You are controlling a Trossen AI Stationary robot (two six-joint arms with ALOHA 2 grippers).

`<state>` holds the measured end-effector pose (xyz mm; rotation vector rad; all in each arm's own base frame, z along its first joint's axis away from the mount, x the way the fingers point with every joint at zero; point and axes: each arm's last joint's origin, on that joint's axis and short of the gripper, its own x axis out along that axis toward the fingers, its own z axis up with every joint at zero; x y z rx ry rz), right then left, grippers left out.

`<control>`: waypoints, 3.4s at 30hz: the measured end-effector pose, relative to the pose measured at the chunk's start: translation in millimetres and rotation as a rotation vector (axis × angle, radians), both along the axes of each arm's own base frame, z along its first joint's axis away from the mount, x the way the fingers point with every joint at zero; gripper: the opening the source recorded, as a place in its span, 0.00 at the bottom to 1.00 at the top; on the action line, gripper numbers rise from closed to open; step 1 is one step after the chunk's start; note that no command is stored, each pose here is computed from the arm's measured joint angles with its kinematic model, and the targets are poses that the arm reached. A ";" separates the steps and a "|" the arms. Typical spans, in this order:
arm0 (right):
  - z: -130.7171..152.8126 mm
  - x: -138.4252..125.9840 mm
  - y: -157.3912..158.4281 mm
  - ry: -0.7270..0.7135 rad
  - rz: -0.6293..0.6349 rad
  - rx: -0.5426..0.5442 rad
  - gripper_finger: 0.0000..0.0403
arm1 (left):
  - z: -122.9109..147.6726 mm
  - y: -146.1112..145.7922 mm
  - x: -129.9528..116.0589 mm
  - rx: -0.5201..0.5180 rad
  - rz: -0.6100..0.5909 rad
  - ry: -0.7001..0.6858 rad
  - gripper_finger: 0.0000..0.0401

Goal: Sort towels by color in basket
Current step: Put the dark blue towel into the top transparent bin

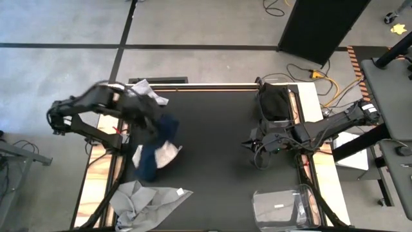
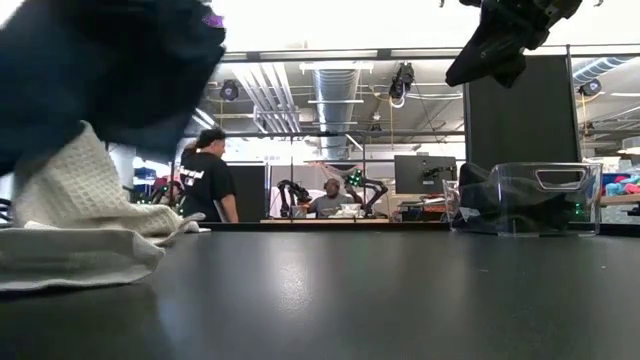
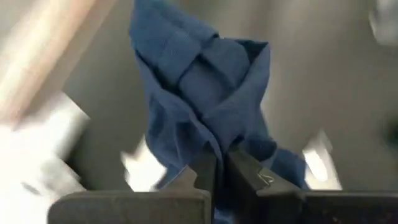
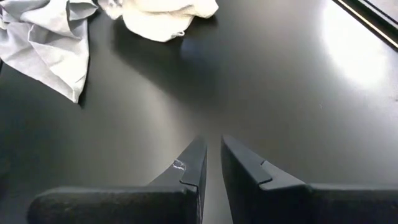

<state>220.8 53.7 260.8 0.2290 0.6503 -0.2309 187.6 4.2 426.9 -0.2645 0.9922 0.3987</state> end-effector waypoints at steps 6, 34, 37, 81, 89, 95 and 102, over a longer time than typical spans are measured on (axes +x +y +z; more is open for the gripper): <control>3.8 0.9 0.2 -0.012 0.001 0.000 0.09 | 28.0 1.0 35.4 0.209 -0.178 -0.377 0.00; 35.6 -11.0 -3.2 0.167 0.078 -0.105 0.10 | -107.7 33.3 166.2 0.105 -0.453 -0.486 0.00; 31.6 -7.4 -2.2 0.184 0.105 -0.136 0.10 | -160.0 32.8 173.0 0.054 -0.423 -0.445 0.00; -154.0 160.6 -65.4 0.275 0.159 -0.153 0.65 | -275.8 -11.2 26.7 0.160 -0.296 -0.769 0.61; -147.7 150.7 -65.1 0.360 0.166 -0.177 0.31 | -286.8 -15.0 28.4 0.128 -0.231 -0.735 0.61; -104.2 124.6 -68.5 0.448 0.100 -0.281 0.05 | -291.0 -15.1 31.3 0.137 -0.235 -0.739 0.58; 0.1 62.7 -76.0 0.475 -0.136 -0.549 0.04 | -286.8 -15.1 30.7 0.151 -0.244 -0.758 0.58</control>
